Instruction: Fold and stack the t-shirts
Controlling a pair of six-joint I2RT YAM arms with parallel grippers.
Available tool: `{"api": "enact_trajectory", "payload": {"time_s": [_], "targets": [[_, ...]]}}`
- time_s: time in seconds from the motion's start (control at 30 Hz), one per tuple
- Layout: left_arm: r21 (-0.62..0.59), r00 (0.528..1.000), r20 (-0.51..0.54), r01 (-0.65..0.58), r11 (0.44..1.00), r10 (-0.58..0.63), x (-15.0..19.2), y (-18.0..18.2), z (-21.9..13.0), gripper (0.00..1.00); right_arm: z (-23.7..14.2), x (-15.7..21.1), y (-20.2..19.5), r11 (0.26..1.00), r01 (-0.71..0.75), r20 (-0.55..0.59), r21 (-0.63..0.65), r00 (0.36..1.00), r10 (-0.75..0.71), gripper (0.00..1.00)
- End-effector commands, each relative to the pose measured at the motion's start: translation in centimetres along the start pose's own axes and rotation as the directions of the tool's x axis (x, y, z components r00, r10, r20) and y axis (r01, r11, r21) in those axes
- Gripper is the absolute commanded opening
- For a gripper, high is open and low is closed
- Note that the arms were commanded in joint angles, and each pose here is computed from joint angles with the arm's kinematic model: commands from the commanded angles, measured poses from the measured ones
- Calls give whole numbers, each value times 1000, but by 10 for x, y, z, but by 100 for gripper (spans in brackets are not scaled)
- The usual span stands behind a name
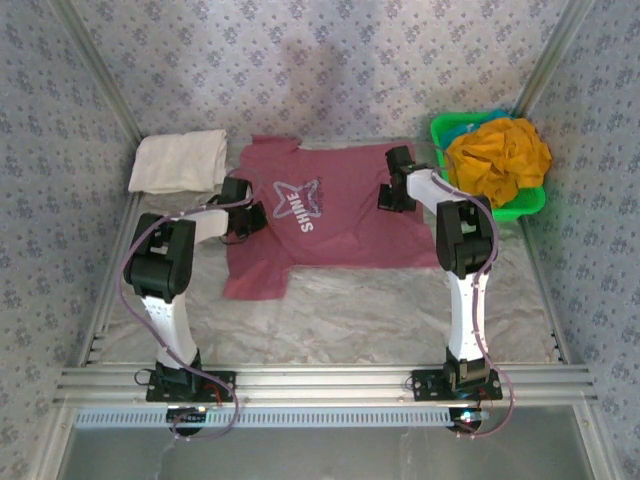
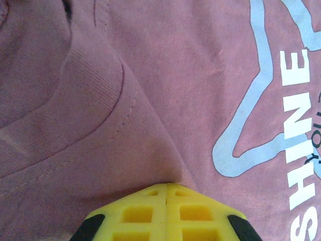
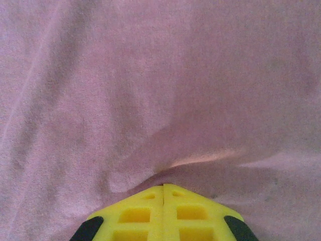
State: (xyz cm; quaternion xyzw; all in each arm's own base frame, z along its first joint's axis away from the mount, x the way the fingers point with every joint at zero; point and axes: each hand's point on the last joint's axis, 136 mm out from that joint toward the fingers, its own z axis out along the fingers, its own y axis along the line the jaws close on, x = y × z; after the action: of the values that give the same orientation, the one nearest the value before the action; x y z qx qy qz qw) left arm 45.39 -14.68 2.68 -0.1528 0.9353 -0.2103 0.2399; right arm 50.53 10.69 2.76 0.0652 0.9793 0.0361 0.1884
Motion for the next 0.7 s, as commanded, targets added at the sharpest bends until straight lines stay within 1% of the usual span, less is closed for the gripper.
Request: {"api": "enact_trajectory", "payload": {"time_s": [0.0,0.07,0.1,0.13,0.17,0.23,0.3,0.37,0.47,0.53,0.57,0.67], "targets": [[-37,1000,-15,24,999,-25,-4,8,3,0,-3,4,3,1000,22,-49,-2,999,-22,0],[-20,1000,14,21,1000,-20,-14,2,-8,0,-17,-3,6,999,31,-28,-12,999,-31,0],[-10,999,35,17,1000,-16,-19,-3,-16,2,-27,-7,8,999,37,-12,-17,999,-37,0],[1,999,53,13,1000,-13,-22,-7,-25,8,-37,-9,9,999,40,4,-19,999,-40,0],[15,997,75,6,1000,-7,-26,-13,-35,11,-47,-10,11,999,47,18,-25,999,-46,0],[39,992,125,-6,999,1,-30,-21,-60,17,-72,-13,14,998,59,70,-36,996,-57,5],[46,987,163,-13,999,6,-30,-23,-84,27,-96,-12,18,996,69,122,-58,991,-62,12],[36,984,178,-18,999,11,-21,-19,-105,34,-116,-2,20,993,87,160,-82,984,-73,16],[-15,987,160,-3,1000,5,9,3,-131,37,-138,17,20,986,99,240,-135,969,-64,23],[-81,994,110,19,997,-10,40,27,-146,38,-144,39,17,982,108,275,-152,959,-63,26],[-107,996,89,30,994,-20,54,38,-152,39,-139,56,15,981,121,271,-155,960,-75,27],[-203,997,19,77,976,-75,100,73,-171,41,-138,88,15,974,174,297,-147,947,-125,33]]}}
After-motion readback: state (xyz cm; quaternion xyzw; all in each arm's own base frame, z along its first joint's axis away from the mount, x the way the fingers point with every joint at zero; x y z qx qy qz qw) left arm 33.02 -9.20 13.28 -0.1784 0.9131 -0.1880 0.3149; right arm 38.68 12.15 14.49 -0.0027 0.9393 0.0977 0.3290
